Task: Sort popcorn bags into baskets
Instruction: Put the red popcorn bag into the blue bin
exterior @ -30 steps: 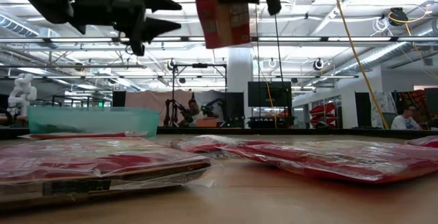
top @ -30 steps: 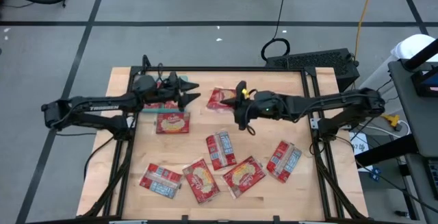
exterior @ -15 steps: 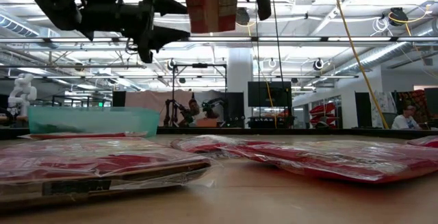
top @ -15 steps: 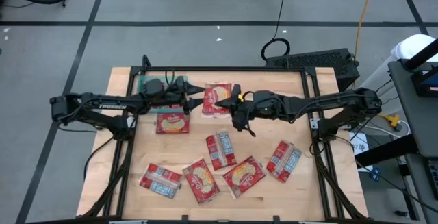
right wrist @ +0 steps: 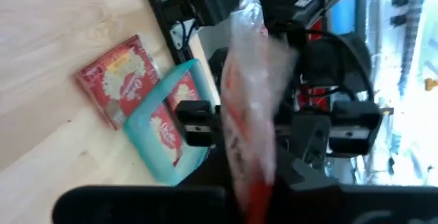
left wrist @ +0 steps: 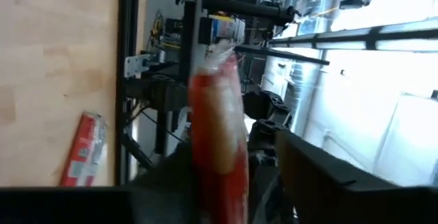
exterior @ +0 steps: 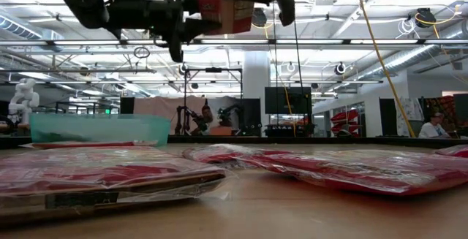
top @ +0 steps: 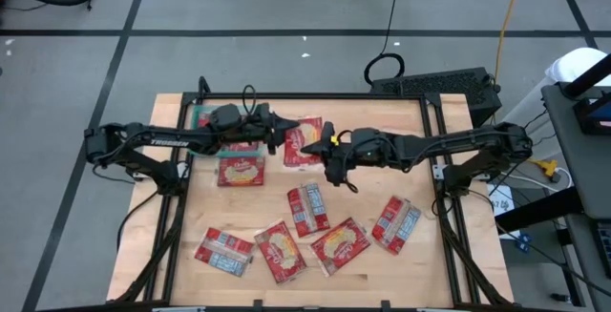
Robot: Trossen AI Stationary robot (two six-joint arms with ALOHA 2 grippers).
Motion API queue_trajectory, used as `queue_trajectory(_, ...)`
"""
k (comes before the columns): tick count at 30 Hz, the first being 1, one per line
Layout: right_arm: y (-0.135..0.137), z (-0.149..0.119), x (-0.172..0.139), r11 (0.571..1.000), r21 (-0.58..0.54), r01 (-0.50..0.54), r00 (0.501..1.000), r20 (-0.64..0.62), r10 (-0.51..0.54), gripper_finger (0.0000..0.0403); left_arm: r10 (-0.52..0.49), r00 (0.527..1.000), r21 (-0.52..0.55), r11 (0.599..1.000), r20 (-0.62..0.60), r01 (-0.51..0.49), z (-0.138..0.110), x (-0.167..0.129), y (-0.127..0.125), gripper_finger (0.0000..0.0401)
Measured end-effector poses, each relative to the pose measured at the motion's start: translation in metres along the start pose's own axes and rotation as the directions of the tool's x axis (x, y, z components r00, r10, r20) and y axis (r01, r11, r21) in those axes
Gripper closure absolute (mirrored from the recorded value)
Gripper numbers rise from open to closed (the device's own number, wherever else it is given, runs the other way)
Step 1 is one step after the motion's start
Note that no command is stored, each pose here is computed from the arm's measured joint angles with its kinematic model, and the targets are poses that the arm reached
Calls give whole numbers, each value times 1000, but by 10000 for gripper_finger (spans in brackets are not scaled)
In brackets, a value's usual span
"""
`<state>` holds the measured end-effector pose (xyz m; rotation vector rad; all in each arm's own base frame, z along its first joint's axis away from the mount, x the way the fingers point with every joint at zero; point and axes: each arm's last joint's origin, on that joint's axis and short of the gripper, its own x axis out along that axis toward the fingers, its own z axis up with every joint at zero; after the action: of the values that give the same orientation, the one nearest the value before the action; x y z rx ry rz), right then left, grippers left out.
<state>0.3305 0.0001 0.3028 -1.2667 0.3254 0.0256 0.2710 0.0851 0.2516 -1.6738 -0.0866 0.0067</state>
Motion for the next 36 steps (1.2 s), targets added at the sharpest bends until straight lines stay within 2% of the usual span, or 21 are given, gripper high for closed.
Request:
queue_trajectory(5, 4, -2, 0, 994, 103, -42, 999, -24, 45, 348, 11, 999, 43, 999, -49, -9, 5, -2, 0, 371)
queue_trajectory(6, 5, -2, -1, 990, 132, -44, 999, -26, 47, 339, 12, 999, 44, 999, -52, -9, 7, -2, 0, 381)
queue_trajectory(10, 5, -1, -1, 965, 260, -29, 998, -50, 43, 301, 6, 998, 68, 998, -55, -2, 20, -8, -4, 373)
queue_trajectory(14, 6, 0, -2, 910, 412, 40, 990, -140, 20, 267, -24, 999, 126, 992, -43, 29, 40, -21, -14, 382)
queue_trajectory(16, 7, -2, -3, 866, 495, 73, 983, -184, 22, 254, -37, 999, 156, 987, -39, 42, 51, -29, -19, 383)
queue_trajectory(18, 9, -3, -3, 800, 593, 90, 980, -198, 37, 245, -50, 998, 190, 980, -35, 56, 59, -38, -25, 383)
queue_trajectory(24, 9, -5, -7, 546, 826, 138, 977, -205, 63, 239, -87, 994, 275, 956, -73, 104, 75, -64, -45, 379)
queue_trajectory(26, 4, -8, -11, 431, 886, 167, 977, -208, 49, 239, -89, 991, 291, 950, -98, 114, 77, -72, -49, 381)
queue_trajectory(28, -6, -16, -17, 250, 951, 179, 981, -191, 22, 239, -90, 987, 312, 941, -132, 127, 77, -77, -53, 382)
queue_trajectory(29, -11, -22, -20, 127, 978, 167, 985, -171, 18, 239, -84, 984, 320, 938, -155, 131, 77, -79, -55, 382)
queue_trajectory(31, -23, -38, -23, -175, 979, 100, 995, -100, 4, 239, -77, 980, 339, 931, -184, 137, 77, -82, -56, 382)
queue_trajectory(33, -31, -55, -23, -451, 893, 5, 1000, -2, 7, 239, -71, 979, 361, 923, -189, 137, 77, -82, -55, 379)
queue_trajectory(35, -34, -70, -16, -651, 756, -62, 997, 81, -1, 239, -58, 981, 394, 910, -187, 129, 78, -81, -53, 378)
queue_trajectory(36, -35, -77, -13, -720, 688, -87, 993, 117, -9, 239, -49, 982, 415, 901, -184, 123, 78, -81, -52, 378)
